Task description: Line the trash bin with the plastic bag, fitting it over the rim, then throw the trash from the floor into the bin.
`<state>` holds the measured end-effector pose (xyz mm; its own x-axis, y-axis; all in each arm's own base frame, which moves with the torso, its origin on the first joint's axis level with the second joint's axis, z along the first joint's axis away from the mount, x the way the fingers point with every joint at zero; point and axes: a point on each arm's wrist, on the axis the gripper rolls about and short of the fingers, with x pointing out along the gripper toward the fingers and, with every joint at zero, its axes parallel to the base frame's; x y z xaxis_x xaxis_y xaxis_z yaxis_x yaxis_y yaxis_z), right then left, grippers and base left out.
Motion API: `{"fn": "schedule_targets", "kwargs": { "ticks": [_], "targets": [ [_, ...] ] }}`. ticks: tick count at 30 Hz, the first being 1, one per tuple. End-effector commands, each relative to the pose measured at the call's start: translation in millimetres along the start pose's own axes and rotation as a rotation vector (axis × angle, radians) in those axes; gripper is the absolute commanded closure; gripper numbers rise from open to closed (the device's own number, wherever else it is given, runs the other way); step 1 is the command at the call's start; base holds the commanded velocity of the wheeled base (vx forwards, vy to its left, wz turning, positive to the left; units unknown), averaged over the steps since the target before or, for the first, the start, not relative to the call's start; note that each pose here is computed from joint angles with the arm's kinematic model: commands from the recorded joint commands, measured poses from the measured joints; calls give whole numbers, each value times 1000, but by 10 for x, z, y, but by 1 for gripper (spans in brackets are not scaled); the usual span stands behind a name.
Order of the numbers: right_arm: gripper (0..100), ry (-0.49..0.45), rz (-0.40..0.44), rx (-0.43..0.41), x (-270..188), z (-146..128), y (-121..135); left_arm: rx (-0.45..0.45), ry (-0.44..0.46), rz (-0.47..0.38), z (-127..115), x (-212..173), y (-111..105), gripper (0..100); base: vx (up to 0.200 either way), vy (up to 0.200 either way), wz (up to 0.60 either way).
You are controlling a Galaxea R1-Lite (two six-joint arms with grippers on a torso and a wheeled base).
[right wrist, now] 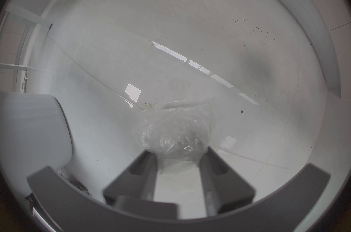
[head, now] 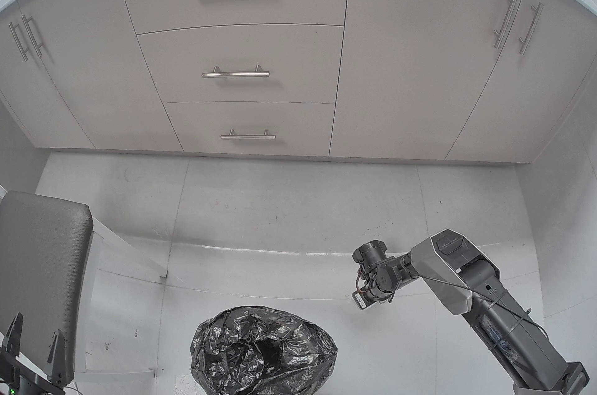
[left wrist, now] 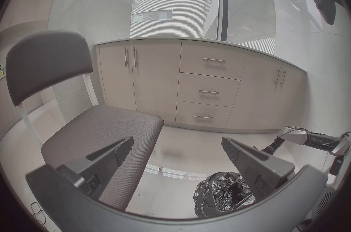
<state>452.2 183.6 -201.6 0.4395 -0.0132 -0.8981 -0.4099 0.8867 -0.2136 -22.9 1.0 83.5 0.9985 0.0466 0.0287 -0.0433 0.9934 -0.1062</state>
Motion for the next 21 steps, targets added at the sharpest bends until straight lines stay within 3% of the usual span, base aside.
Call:
{"fn": "schedule_targets", "kwargs": {
  "ticks": [1, 8, 11, 16, 21],
  "targets": [
    [100, 2, -2, 2, 8, -7, -12, -1, -11, 0, -18, -10, 2, 0, 0, 0, 0],
    [100, 1, -18, -1, 6, -3, -9, -1, -11, -2, -18, -10, 2, 0, 0, 0, 0],
    [100, 3, -92, -12, 1, 4, -5, -1, -11, -2, -18, -10, 2, 0, 0, 0, 0],
    [100, 90, -145, -69, 4, -80, -46, -3, -11, -2, -18, -10, 2, 0, 0, 0, 0],
    [100, -34, -217, -10, -467, 368, -270, -3, -11, -2, -18, -10, 2, 0, 0, 0, 0]
  ]
}}
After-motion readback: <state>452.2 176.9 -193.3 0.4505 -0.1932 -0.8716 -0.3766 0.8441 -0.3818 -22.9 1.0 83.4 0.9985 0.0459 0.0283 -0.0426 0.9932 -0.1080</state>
